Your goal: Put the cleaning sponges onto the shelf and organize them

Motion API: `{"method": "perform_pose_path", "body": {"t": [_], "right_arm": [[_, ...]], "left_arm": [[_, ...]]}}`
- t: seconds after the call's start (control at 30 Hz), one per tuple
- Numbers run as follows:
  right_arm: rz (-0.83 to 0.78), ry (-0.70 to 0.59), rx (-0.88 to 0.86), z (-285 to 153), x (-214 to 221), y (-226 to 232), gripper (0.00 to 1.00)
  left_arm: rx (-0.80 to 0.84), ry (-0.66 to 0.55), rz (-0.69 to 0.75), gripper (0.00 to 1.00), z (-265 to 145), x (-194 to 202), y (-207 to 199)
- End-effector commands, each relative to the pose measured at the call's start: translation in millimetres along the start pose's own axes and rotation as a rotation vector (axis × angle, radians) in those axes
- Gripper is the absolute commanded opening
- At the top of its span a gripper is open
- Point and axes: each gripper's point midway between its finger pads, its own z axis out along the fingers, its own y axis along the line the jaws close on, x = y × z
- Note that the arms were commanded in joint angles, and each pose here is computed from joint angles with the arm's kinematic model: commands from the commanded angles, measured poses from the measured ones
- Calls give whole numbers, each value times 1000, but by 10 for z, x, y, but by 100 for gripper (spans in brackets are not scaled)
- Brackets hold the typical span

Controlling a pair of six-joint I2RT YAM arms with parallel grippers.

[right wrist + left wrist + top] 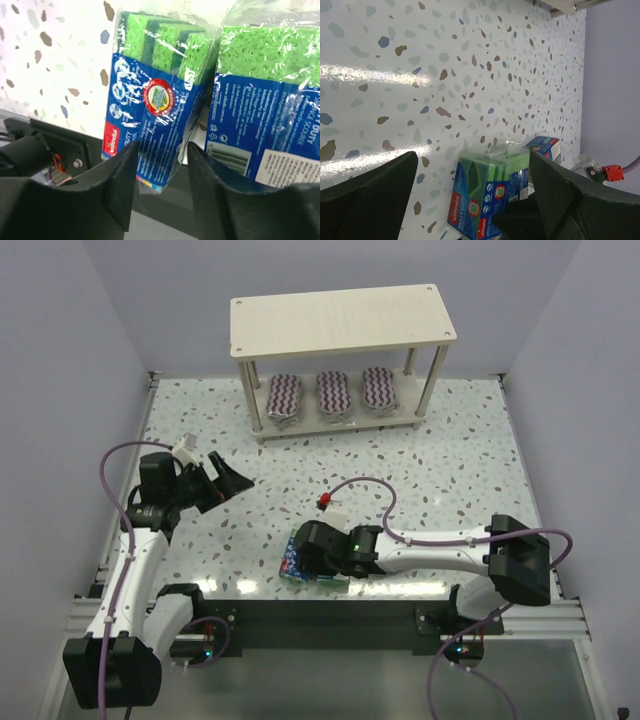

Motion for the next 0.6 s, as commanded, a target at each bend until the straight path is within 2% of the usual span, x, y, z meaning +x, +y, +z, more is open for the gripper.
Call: {"method": "perform_pose_path", "body": {"t": [0.0, 0.07, 0.27, 0.33, 0.5, 0.53, 0.57], "right_arm": [[45, -71, 17, 123, -120, 31, 44], [33, -73, 24, 154, -172, 46, 38], [-68, -85, 37, 191, -459, 63, 6], [-108, -105, 31, 160, -675, 155, 2], [-402, -150, 114, 67, -1190, 212, 0], [-484, -176, 102, -3, -1369, 404, 0], [-552, -119, 194, 121, -1331, 259, 0]], "left_arm": [[17, -20, 41, 98, -56, -109, -94], [15, -21, 47, 98, -59, -118, -97], [8, -32, 64, 99, -74, -156, -105], [6, -34, 68, 99, -75, -167, -105], [0, -46, 79, 99, -72, -222, -115], [1, -47, 80, 99, -71, -229, -118], [-1, -53, 82, 99, -74, -250, -123]]}}
